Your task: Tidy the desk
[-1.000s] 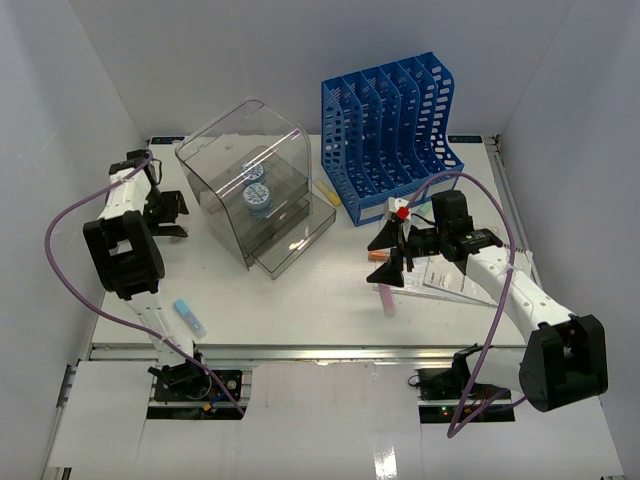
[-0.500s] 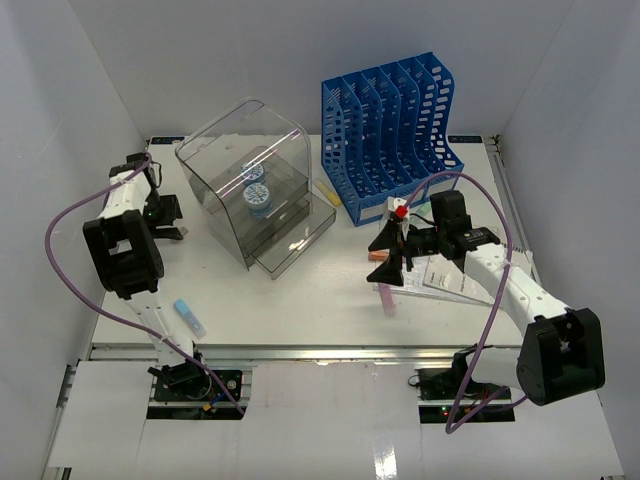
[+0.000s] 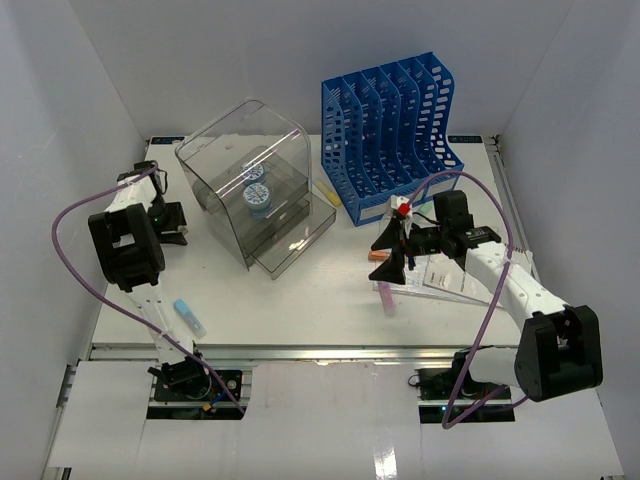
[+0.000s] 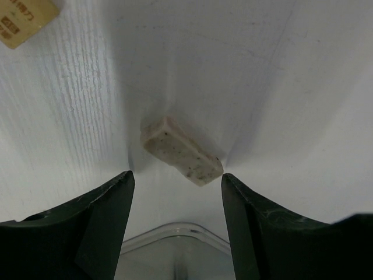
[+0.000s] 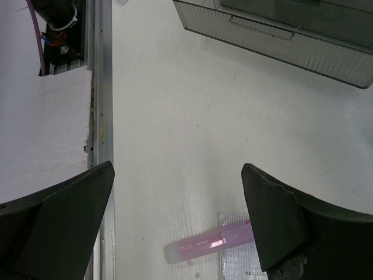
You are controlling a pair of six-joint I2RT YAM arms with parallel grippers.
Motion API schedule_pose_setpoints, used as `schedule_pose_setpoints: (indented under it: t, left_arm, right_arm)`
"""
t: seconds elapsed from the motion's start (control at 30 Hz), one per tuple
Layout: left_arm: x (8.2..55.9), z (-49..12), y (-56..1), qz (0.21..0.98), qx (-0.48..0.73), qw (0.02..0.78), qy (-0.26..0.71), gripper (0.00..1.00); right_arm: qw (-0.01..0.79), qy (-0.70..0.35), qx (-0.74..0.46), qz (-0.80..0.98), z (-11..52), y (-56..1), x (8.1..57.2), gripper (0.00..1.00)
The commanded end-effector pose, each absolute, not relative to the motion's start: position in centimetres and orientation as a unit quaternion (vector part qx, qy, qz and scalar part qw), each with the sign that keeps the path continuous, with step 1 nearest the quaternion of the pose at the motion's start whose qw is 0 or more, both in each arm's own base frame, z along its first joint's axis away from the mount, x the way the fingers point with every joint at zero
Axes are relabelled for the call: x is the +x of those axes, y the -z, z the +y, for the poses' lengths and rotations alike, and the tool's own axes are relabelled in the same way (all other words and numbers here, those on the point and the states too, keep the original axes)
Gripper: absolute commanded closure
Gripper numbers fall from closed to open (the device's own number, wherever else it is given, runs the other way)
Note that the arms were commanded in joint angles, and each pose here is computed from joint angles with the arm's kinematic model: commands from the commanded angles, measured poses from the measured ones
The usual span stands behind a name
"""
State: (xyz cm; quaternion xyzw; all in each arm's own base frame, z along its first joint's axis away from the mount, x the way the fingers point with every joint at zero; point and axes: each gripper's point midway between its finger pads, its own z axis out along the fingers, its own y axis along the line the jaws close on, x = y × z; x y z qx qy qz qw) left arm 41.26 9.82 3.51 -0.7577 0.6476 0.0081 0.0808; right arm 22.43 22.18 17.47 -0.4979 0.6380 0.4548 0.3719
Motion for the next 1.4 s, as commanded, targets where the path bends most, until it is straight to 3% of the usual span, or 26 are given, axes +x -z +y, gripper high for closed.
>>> schedule_pose_setpoints:
  t: [0.0, 0.5, 0.8, 0.93, 1.37]
  left_arm:
    - [41.5, 10.5, -3.2, 0.575, -0.814, 0.085, -0.006, 0.28]
    - [40.8, 12.0, -1.2, 0.580, -0.810, 0.087, -0.015, 0.34]
    - [39.5, 12.1, -2.0, 0.606, -0.788, 0.111, -0.008, 0.77]
    - [37.9, 12.1, -2.7, 0.622, -0.772, 0.130, -0.017, 0.89]
    - [32.1, 8.0, -13.2, 0.668, -0.676, 0.309, 0.039, 1.00]
  right_arm:
    - [0.369, -0.467, -0.491, 0.636, 22.0, -17.7, 22.3, 0.04]
    - [0.367, -0.470, -0.483, 0.641, 21.6, -17.4, 22.7, 0.04]
    - [0.373, -0.470, -0.478, 0.641, 21.3, -17.8, 22.9, 0.04]
    - [0.382, -0.471, -0.472, 0.640, 20.7, -18.3, 23.1, 0.04]
    - [0.401, -0.472, -0.455, 0.640, 19.4, -19.1, 23.7, 0.04]
